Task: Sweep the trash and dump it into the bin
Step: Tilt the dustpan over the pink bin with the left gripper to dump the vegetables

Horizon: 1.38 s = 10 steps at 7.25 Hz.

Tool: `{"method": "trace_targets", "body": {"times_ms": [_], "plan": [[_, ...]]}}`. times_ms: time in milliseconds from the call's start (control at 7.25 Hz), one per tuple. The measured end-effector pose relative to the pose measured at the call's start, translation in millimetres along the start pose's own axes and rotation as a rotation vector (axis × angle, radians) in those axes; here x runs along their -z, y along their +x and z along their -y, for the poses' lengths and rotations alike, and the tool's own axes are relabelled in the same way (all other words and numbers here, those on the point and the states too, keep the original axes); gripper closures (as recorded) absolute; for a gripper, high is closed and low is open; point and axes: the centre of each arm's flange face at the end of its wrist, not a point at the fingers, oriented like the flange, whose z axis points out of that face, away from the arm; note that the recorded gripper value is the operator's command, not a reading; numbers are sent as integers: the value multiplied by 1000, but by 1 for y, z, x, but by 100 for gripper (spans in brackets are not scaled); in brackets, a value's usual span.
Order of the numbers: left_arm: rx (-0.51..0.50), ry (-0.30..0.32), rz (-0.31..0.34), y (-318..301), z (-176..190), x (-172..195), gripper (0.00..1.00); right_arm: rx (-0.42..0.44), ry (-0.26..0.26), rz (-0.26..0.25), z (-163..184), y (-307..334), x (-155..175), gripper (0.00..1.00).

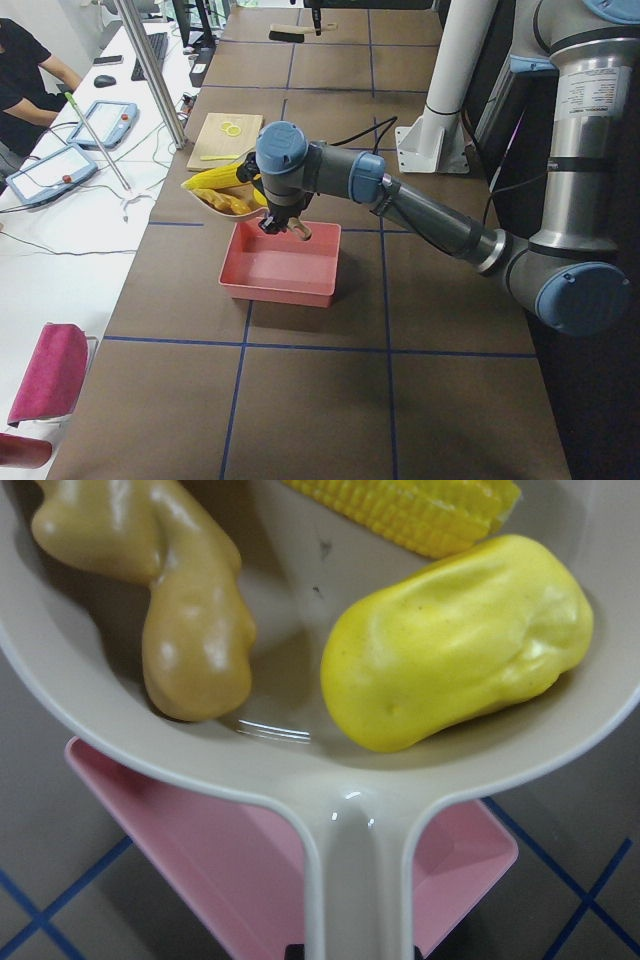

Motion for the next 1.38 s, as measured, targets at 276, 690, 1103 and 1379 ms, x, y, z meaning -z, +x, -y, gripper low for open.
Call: {"method": "trace_targets", "body": {"times_ms": [276, 690, 1103, 1379], "plan": [[35, -83, 123, -12, -34, 4, 100, -25, -41, 2, -9, 16, -15, 100], [24, -196, 284, -22, -49, 9, 99, -49, -91, 37, -38, 60, -55, 100], [-62, -292, 376, -11, -47, 3, 95, -67, -129, 64, -54, 87, -83, 99], [-140, -392, 434, 7, -39, -16, 94, -73, -139, 67, -54, 91, -89, 99]]}}
